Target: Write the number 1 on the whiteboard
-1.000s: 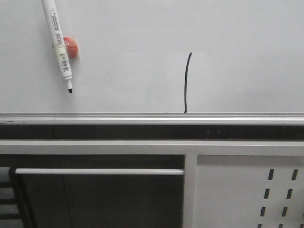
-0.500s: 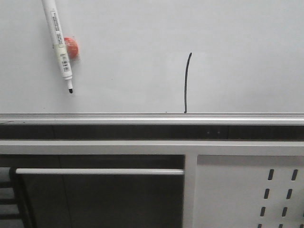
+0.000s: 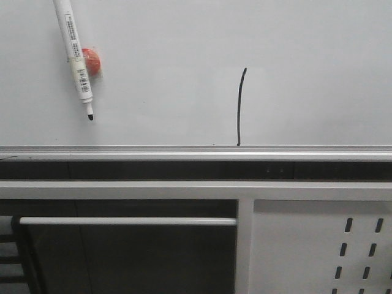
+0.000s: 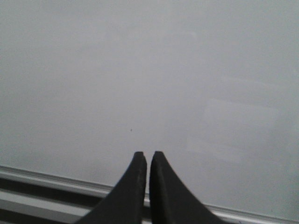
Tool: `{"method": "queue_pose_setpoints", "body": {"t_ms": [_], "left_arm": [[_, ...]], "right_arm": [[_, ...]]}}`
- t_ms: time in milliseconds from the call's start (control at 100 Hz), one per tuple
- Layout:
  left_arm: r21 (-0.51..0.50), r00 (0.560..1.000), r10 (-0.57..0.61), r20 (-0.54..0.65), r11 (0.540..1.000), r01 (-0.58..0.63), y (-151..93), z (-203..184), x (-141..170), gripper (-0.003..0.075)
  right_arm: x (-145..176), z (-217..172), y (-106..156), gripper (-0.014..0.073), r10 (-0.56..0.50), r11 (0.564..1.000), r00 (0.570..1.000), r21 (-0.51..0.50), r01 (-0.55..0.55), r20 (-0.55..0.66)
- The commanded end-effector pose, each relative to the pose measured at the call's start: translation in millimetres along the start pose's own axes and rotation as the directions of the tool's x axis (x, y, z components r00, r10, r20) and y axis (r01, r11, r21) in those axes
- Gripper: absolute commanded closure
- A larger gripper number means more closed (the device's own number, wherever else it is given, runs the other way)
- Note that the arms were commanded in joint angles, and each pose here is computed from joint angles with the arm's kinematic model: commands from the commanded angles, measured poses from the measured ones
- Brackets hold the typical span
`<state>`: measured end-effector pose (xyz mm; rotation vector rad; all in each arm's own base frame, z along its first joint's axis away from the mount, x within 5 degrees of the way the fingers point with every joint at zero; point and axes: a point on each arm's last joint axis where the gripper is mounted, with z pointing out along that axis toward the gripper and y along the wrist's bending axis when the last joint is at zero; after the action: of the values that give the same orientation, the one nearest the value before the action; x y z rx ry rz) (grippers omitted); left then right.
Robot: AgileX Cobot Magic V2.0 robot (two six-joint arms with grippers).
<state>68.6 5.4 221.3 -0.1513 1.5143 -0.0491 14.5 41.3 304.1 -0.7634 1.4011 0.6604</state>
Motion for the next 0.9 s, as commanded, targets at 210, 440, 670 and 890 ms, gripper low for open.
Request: {"method": "queue_pose_setpoints", "body": {"t_ms": [210, 440, 670, 890], "left_arm": [[0.012, 0.998, -0.060, 0.027, 0.998, 0.059, -1.9, 0.5, -11.5, 0.0738], [0.012, 0.998, -0.060, 0.024, 0.998, 0.060, -1.9, 0.5, -10.8, 0.0738], [0.039, 0.995, 0.081, 0.059, 0.996, -0.083, -2.2, -6.2, -0.1, 0.0738], [0.039, 0.989, 0.103, 0.109, 0.993, -0.107, -0.8, -14.6, 8.6, 0.0738]], "right_arm": [[-10.7, -0.5, -3.9, 0.0666, 0.001, 0.999, 0.998, 0.042, -0.004, 0.060], [-10.7, -0.5, -3.9, 0.0666, 0.001, 0.999, 0.998, 0.042, -0.004, 0.060], [-10.7, -0.5, -3.9, 0.0666, 0.001, 0.999, 0.998, 0.042, -0.004, 0.060], [-10.9, -0.5, -4.0, 0.0666, 0.001, 0.999, 0.998, 0.044, -0.004, 0.062]]}}
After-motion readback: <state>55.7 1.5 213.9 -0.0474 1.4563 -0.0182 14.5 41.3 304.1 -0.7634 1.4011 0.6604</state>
